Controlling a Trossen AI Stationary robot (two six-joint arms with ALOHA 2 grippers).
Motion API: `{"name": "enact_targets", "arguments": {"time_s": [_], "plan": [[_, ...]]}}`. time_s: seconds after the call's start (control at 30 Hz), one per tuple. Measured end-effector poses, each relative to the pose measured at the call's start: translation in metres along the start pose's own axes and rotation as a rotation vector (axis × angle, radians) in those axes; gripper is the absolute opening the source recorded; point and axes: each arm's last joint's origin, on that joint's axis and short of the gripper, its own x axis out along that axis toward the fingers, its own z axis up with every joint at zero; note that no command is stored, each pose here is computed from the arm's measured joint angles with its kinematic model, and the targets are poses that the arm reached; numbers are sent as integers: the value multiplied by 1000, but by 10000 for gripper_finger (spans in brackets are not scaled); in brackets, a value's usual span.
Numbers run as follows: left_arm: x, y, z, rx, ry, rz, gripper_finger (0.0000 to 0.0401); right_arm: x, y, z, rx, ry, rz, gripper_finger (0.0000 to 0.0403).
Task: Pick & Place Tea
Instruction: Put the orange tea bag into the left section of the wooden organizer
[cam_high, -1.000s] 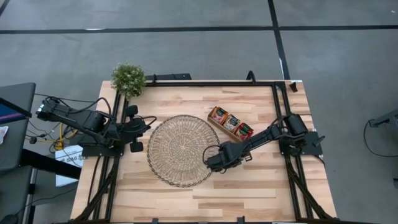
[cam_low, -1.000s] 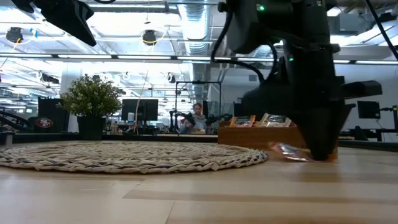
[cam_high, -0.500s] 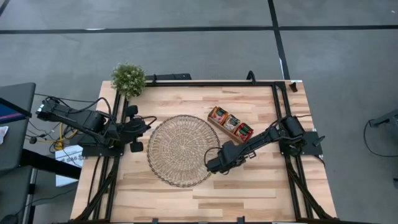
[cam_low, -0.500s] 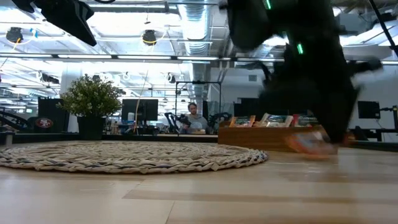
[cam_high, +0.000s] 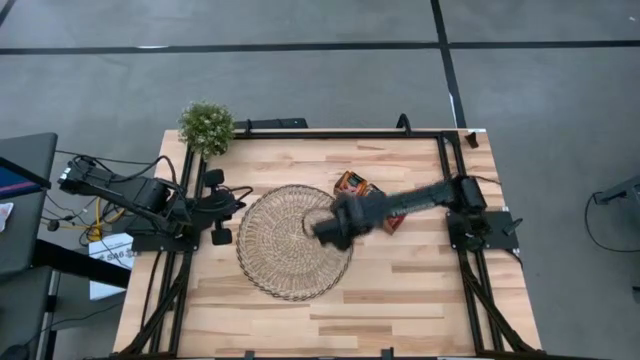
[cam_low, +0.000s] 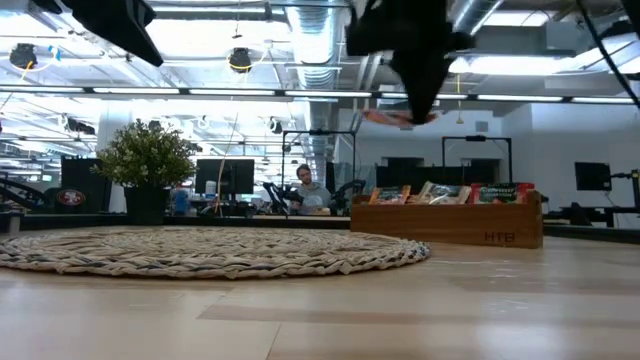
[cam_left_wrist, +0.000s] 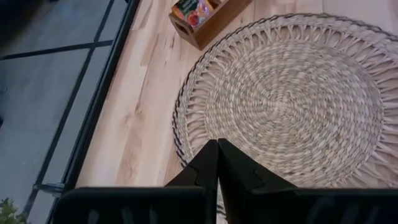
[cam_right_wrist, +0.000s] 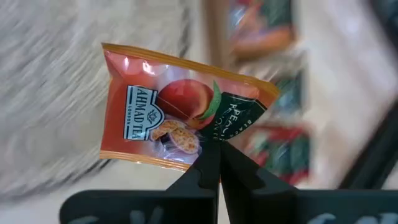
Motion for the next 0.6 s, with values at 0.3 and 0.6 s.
{"name": "enact_targets", "arguments": {"time_s": [0.3, 0.6], "plan": [[0, -1, 1, -23, -6, -25, 0, 35, -60, 67, -175, -2, -137, 0], [0, -2, 8, -127, -65, -38, 0, 69, -82, 96, -400, 75, -160, 0]]}}
